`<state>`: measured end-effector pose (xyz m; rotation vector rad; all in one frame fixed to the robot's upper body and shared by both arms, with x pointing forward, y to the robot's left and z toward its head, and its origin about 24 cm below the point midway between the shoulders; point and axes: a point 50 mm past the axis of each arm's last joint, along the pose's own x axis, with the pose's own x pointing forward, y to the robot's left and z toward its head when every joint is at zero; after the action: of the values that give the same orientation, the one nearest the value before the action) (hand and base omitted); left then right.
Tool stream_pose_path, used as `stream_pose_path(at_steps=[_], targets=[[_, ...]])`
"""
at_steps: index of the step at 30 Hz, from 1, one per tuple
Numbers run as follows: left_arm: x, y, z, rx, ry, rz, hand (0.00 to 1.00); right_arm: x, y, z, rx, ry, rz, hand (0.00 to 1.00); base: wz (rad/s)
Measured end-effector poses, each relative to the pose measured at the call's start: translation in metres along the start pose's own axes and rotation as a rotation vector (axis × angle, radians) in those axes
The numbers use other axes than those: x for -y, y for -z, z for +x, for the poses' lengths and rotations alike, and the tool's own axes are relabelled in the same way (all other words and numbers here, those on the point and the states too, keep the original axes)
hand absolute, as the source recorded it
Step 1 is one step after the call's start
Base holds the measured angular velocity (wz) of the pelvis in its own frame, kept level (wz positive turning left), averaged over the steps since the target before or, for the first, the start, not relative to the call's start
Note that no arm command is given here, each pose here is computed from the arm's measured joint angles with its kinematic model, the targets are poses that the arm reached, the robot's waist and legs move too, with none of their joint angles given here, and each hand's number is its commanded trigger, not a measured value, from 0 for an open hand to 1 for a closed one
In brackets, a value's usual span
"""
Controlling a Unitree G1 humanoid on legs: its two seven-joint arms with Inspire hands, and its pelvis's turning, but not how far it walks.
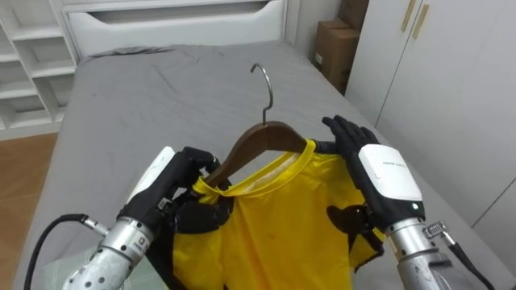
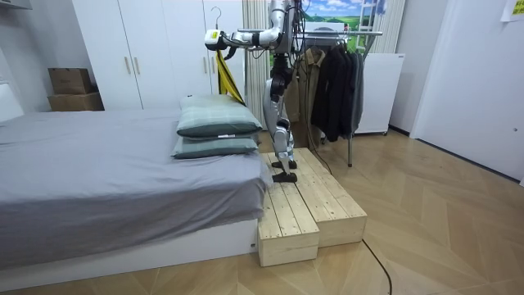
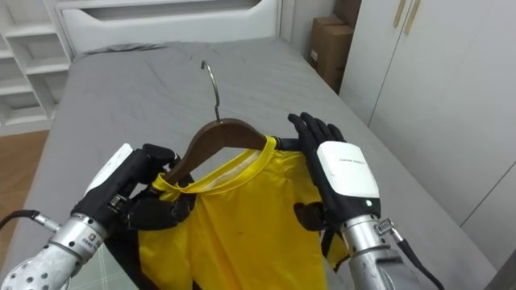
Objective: Hang clothes
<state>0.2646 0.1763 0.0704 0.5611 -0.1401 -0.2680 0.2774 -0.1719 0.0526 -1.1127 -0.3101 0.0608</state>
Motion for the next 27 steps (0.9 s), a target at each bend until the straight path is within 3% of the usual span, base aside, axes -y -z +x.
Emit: stream_pose_path(at_steps=[7,27], targets=[[0.003,-0.003,0.001,0.012,0.011,0.001,1.00,0.001,0.001,0.000,-0.007,0.026,-0.005,0.00,0.00],[0.011,-0.013,0.003,0.056,0.032,-0.017,1.00,0.021,-0.004,0.005,0.061,0.298,-0.032,0.00,0.00]])
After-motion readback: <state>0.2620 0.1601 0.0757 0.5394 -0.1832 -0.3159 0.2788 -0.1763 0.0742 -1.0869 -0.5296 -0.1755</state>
